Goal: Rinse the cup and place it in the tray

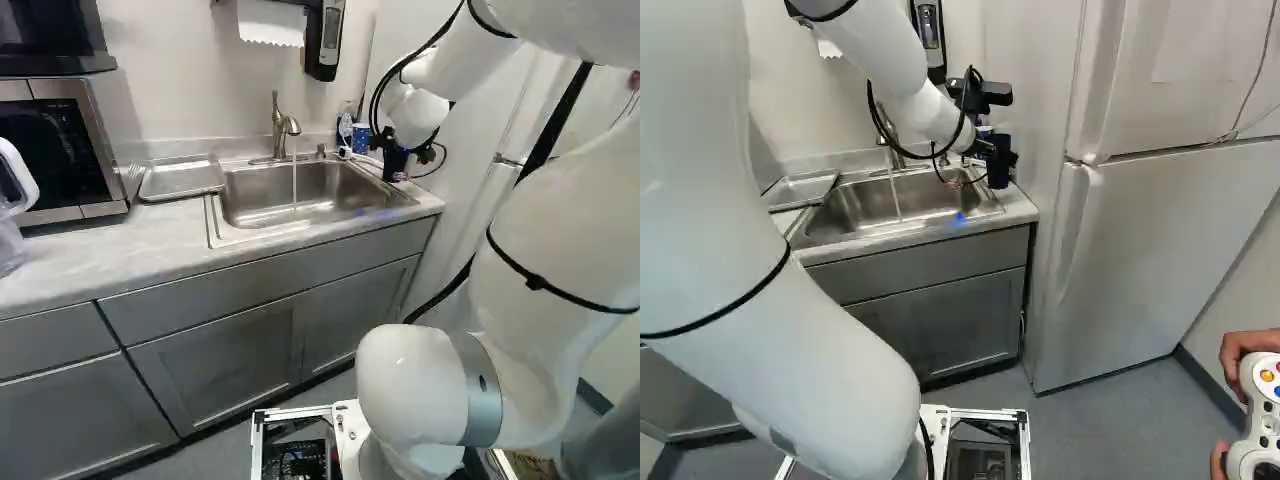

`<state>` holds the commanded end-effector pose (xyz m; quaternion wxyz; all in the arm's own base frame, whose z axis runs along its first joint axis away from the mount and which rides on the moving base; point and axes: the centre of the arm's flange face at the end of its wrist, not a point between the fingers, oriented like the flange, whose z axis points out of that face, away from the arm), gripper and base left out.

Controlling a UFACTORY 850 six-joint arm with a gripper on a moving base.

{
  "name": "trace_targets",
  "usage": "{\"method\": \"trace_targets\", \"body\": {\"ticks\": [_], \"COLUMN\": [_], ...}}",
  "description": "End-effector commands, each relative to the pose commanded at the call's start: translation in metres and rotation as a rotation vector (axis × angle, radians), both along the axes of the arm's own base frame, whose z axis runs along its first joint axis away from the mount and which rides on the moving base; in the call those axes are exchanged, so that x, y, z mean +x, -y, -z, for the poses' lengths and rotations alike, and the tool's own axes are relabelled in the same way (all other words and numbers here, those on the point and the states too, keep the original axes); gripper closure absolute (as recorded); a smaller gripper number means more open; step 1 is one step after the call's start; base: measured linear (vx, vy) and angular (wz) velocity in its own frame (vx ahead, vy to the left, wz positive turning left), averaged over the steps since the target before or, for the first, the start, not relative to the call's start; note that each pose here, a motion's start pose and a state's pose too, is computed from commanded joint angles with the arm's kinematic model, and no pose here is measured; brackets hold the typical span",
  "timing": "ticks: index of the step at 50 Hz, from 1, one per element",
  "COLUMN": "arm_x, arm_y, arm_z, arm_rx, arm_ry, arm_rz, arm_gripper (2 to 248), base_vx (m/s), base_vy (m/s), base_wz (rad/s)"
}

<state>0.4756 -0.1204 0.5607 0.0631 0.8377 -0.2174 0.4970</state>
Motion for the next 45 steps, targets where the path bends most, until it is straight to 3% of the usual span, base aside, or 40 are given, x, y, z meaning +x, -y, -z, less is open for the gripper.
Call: {"method": "trace_targets", "body": {"ticks": [27,45], "arm_x": [0.025,0.025], "arm_y": [0.002,0.002], "arm_z": [0.0,0.0], "arm_rx": [0.0,0.0], "arm_ry": [0.0,0.0], "arm_rz": [-0.007,-0.007], "arm_gripper": [3,3], "base_vx": [0.0,0.0], "base_vy": [0.0,0.0], "base_wz": [0.0,0.0]}}
